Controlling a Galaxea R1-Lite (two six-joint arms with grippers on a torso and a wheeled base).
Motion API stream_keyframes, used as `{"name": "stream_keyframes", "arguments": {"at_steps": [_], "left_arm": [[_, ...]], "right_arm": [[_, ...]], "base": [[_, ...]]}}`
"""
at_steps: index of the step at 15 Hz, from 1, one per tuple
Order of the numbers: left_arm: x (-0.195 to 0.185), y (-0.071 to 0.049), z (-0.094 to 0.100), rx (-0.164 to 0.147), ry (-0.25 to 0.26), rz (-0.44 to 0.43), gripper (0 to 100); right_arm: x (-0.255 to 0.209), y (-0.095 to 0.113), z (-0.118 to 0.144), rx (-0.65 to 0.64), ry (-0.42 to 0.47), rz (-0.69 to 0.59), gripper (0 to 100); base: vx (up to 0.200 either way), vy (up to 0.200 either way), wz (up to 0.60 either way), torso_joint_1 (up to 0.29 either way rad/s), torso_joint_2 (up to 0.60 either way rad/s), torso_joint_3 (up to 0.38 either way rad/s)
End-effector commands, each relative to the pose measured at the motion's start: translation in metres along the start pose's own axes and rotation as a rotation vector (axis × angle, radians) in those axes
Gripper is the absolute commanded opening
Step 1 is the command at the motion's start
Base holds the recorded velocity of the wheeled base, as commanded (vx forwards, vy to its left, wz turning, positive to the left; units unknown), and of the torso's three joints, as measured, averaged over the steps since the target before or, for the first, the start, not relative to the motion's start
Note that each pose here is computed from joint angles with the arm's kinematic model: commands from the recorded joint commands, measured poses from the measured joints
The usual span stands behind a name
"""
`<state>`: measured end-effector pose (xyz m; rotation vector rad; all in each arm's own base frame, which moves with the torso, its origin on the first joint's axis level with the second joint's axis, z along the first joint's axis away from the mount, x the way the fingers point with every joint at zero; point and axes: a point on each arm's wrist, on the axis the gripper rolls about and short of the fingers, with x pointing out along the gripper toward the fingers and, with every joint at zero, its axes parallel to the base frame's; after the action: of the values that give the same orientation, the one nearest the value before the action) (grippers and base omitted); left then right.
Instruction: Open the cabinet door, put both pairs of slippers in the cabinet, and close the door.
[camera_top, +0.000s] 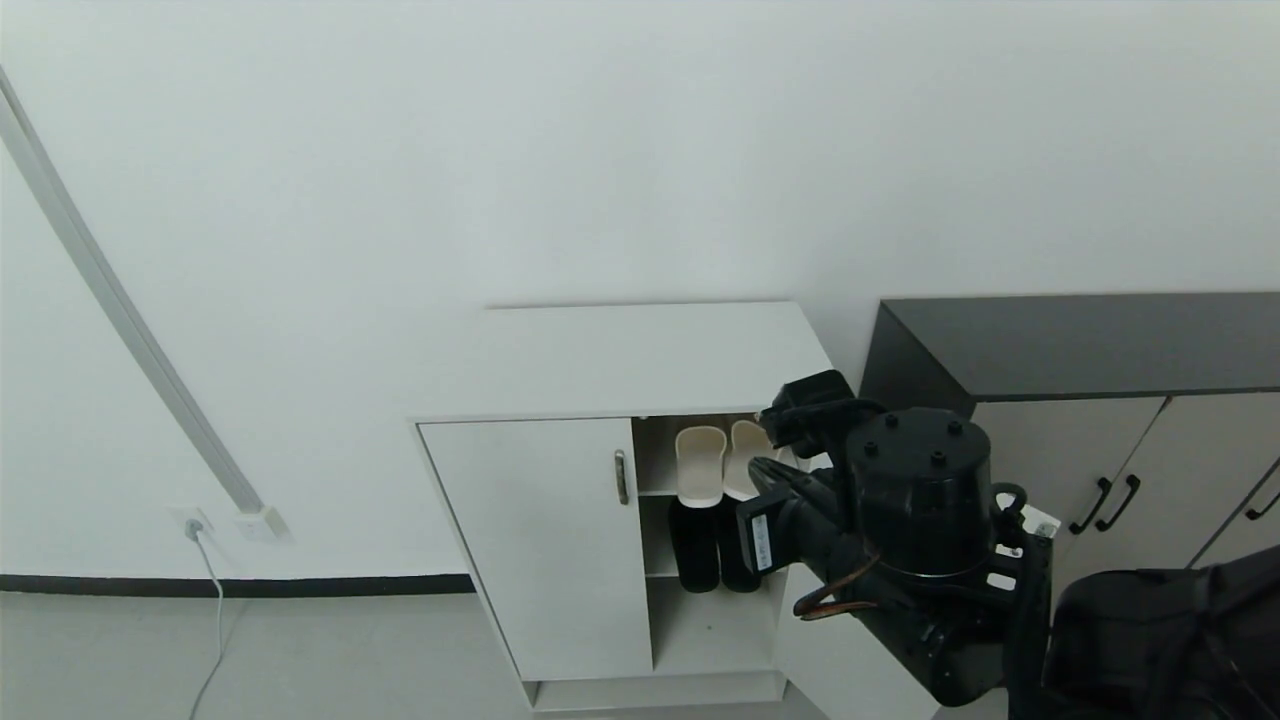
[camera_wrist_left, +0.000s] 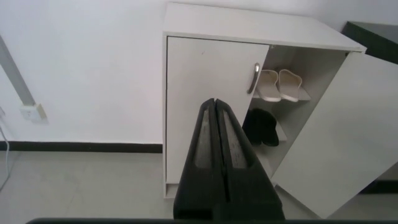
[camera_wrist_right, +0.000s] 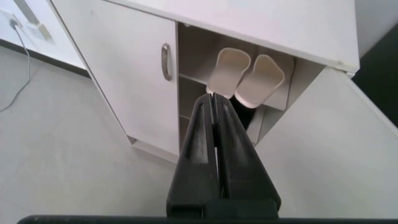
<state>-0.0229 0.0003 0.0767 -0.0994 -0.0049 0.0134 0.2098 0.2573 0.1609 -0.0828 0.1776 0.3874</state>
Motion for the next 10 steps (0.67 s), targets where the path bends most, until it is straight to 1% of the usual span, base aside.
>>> {"name": "stream_keyframes", "arguments": {"at_steps": [1,6,10], "left_arm": [[0.0001,0.0000,0.0000,0.000,0.001,0.000,0],[0.0000,0.0000,0.0000,0.000,-0.001,0.002,0],[0.0000,0.0000,0.0000,0.000,0.000,0.000,0]], "right_arm": [[0.0005,0.0001,-0.0006,-0.001,0.002,-0.001,0],[0.0040,-0.0035,-0.0048,-0.010,0.013,-0.016,0],[0.0052,-0.0035,-0.0074,-0.016,0.021,-0.018,0]], "base": [[0.000,0.000,0.00,0.193,-0.41,-0.227],[0.000,0.000,0.00,0.172,-0.37,-0.198],[0.000,0.000,0.00,0.019,-0.04,-0.021]]}}
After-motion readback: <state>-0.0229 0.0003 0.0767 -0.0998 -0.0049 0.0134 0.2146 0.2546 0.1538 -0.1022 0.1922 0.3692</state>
